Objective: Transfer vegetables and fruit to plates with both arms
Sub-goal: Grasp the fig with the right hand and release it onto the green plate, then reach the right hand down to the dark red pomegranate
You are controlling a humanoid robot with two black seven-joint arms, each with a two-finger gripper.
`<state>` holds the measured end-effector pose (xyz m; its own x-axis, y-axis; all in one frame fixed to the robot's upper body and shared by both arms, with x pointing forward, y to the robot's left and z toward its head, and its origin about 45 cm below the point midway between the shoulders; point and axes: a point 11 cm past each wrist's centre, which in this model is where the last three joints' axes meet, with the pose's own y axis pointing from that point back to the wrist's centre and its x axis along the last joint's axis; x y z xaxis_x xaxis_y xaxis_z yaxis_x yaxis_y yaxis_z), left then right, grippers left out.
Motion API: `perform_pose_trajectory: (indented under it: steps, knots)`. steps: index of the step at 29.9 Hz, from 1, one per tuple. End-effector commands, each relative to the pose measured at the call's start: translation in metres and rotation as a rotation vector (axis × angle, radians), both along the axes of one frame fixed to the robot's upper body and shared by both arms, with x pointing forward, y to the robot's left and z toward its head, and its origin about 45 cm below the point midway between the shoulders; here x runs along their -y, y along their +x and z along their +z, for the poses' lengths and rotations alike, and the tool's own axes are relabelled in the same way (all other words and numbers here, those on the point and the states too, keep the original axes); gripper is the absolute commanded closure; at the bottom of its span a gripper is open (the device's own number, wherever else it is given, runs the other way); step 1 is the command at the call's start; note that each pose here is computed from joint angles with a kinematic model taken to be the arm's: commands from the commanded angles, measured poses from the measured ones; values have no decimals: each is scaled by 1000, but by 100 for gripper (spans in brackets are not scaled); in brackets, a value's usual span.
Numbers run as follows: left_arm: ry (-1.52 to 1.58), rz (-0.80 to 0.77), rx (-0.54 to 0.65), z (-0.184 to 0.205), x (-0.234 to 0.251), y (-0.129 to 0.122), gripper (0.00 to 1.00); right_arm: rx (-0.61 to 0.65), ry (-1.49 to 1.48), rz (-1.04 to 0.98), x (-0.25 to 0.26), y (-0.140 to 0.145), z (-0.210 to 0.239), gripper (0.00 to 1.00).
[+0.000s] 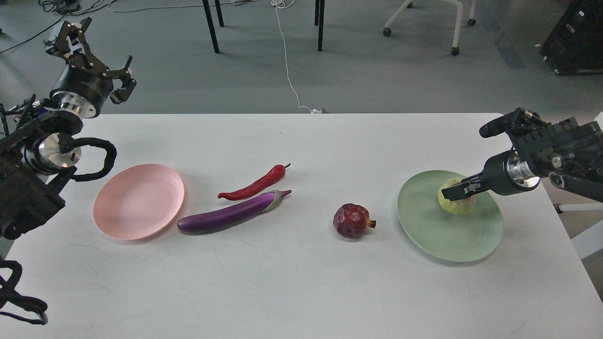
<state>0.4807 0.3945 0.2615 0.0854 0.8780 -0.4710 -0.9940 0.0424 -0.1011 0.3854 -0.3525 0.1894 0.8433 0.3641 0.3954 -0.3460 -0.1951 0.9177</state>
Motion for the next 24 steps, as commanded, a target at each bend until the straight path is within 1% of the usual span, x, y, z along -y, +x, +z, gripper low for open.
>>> perform_pose_trajectory:
  steps: [1,5,7,9,11,12,15,17,20,24]
  knots:
    - [1,1,1,0,-1,0,2,-6,-4,-8,4,-2,-3,23]
    - [1,-1,3,1,-2,0,2,-8,1,-7,3,-2,-3,6]
    - [2,1,3,1,-2,-1,2,-1,3,-7,3,-1,0,3]
    - [3,0,5,2,-3,0,2,13,6,-9,4,3,6,2]
    - [5,5,7,4,-6,-1,2,49,28,-3,-5,13,20,2]
    - [8,9,8,5,-8,-1,2,74,49,6,-14,20,30,2]
    - [9,10,9,5,-9,-1,2,97,160,39,-54,27,44,2]
    - [11,13,7,5,-10,-2,2,71,257,54,-89,25,46,2]
    - [10,14,9,6,-10,-1,2,9,341,69,-124,14,41,2]
    - [11,16,7,5,-11,-2,2,-54,330,135,-150,0,21,2]
